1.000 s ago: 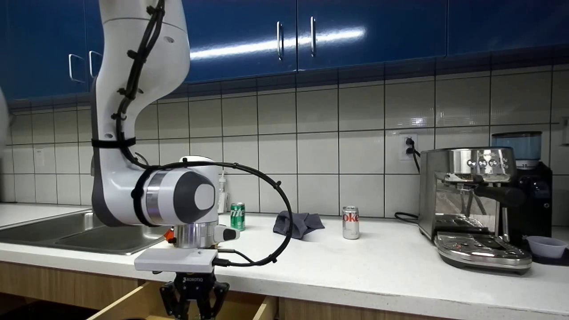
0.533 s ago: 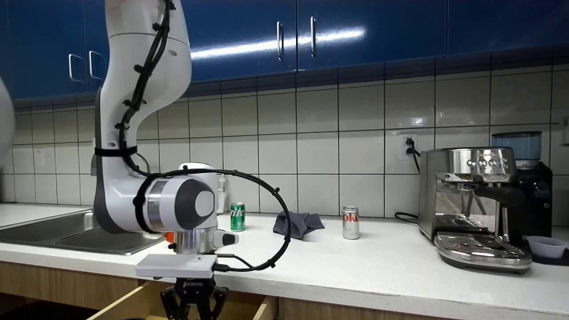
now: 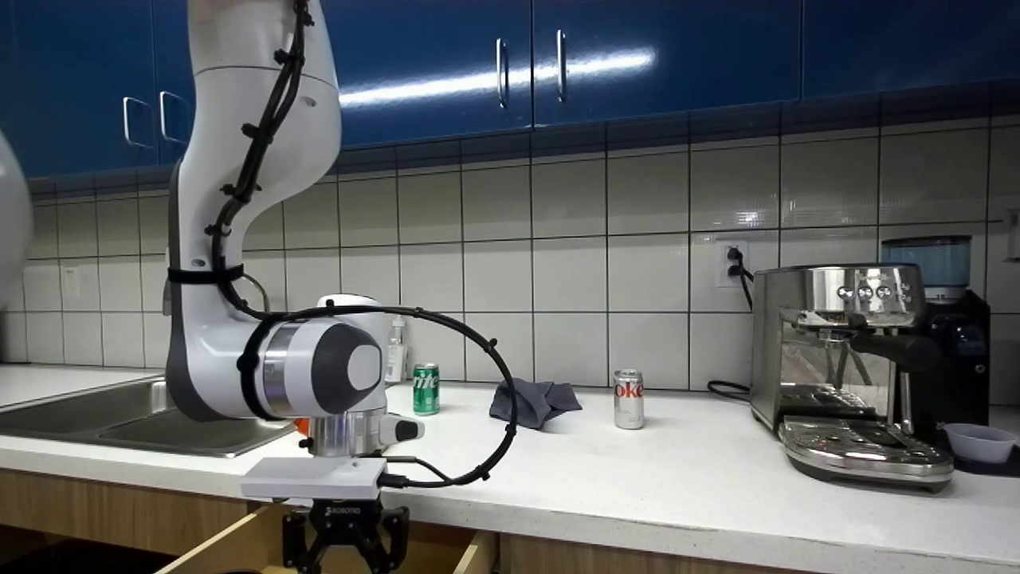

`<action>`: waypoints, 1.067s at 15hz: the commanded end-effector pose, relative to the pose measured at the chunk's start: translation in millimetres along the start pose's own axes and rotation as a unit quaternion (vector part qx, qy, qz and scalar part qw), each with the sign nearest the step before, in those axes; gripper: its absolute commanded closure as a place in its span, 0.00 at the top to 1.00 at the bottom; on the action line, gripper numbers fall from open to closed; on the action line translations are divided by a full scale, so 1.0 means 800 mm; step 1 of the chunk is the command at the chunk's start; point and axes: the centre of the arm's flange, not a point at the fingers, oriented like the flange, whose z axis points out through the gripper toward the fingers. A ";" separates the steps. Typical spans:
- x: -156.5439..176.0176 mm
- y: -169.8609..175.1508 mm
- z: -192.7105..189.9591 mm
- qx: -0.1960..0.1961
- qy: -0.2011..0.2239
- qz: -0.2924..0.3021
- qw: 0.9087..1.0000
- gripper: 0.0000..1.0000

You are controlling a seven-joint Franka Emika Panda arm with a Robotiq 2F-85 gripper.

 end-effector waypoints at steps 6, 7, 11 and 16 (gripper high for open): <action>-0.010 0.017 -0.062 -0.005 0.030 -0.001 1.000 1.00; -0.013 0.020 -0.072 -0.007 0.036 -0.004 0.999 1.00; -0.030 0.025 -0.109 -0.008 0.047 -0.023 0.999 1.00; -0.049 0.025 -0.142 -0.015 0.028 -0.067 0.997 1.00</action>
